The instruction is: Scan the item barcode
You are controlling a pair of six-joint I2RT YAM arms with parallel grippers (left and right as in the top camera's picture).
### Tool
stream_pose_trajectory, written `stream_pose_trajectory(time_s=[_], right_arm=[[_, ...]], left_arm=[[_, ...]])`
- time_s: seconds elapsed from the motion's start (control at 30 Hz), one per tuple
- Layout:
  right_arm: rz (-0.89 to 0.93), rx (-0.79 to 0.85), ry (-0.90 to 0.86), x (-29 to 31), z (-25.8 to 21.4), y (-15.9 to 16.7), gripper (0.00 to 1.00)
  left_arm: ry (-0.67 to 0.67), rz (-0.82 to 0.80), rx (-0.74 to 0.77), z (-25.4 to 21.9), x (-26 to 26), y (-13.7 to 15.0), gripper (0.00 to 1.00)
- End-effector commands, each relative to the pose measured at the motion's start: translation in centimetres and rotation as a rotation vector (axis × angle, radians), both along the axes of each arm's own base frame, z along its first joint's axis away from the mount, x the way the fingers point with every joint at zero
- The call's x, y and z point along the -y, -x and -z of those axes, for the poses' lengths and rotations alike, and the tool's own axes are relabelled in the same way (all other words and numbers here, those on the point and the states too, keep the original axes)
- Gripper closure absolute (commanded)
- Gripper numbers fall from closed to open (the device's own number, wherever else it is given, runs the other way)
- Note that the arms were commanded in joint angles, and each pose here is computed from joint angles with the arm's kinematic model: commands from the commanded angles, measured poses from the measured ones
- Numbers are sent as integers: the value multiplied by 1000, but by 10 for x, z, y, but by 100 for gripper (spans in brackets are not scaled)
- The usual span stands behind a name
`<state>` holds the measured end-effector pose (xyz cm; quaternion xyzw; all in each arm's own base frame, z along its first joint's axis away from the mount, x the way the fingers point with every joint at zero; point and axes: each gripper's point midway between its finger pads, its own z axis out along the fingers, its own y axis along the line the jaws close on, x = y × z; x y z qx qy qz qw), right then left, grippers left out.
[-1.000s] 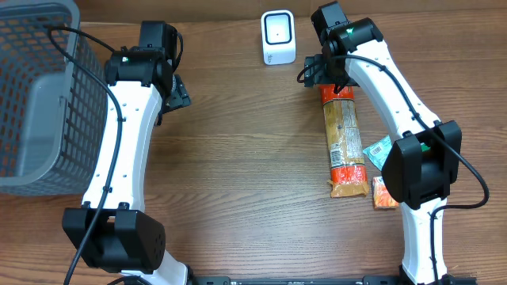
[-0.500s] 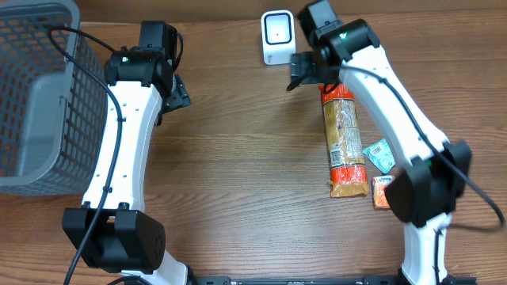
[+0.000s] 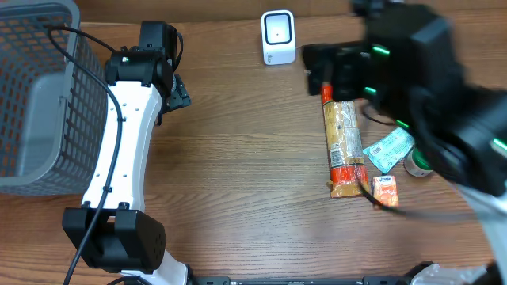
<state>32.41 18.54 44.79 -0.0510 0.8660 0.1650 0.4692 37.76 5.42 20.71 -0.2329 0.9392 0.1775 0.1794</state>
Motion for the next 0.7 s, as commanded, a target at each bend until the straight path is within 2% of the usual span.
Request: stream_pose_trajectory(time_s=[0.0,0.33,0.5,0.67], right_arm=[[49,83,-42,41,-35,32,0],[157,230,-127,119,-73,115,0],[203,278,-148,144,-55,147,0],[244,319,-187,155,-17,158,0]], left_arm=[[3,5,21,-6,3,-2,0],[3,5,22,-6,3,-2,0],[3,5,22,-6,3,-2,0],[3,5,22,-6,3,-2,0]])
